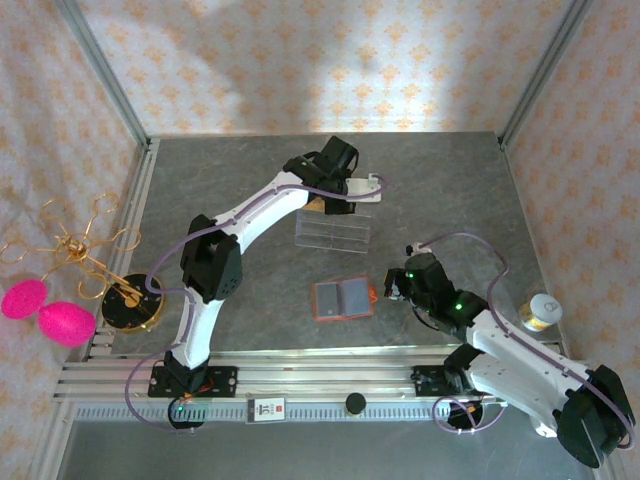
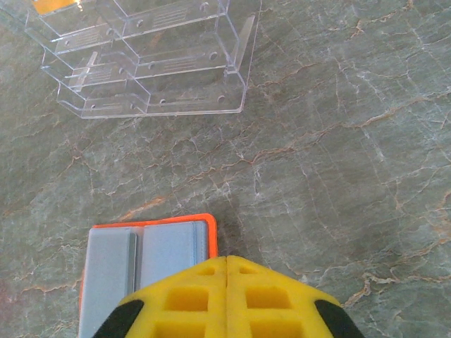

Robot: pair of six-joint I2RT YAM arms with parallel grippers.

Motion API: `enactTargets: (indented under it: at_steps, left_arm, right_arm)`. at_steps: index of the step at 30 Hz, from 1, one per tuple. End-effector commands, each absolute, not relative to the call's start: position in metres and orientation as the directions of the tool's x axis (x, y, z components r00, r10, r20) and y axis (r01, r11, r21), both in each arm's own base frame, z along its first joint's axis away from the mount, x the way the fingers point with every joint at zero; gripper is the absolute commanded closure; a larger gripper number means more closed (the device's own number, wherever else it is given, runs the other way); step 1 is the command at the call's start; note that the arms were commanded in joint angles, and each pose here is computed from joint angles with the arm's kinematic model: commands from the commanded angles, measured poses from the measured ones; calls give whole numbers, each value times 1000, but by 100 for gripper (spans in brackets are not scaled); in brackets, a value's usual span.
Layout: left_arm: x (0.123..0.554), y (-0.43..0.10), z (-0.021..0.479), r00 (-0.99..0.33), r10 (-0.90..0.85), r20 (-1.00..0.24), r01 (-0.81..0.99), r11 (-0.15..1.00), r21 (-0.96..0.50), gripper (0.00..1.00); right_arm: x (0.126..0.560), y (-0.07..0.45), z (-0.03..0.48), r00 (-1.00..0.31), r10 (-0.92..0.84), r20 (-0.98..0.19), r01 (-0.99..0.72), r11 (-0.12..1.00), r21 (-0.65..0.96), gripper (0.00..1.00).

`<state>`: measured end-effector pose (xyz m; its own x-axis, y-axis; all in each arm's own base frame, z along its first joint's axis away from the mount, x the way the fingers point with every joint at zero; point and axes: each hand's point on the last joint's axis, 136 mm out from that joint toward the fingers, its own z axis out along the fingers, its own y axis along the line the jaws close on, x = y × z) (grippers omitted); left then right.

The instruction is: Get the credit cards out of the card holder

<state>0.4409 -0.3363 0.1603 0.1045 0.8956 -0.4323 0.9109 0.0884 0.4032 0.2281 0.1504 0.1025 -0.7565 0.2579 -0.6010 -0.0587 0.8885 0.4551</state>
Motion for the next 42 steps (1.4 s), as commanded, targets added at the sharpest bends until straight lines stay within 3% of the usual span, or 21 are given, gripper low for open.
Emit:
enactTargets:
  at_steps: [1, 42]
  left_arm:
    - [446, -332, 142, 87, 903, -420, 918, 91, 386, 100]
    - [451, -333, 127, 65, 912, -405, 910, 112, 399, 100]
  right_arm:
    - [232, 146, 100, -740, 270, -616, -43, 895, 444, 94]
    - [231, 147, 96, -742, 269, -614, -51, 891, 451, 94]
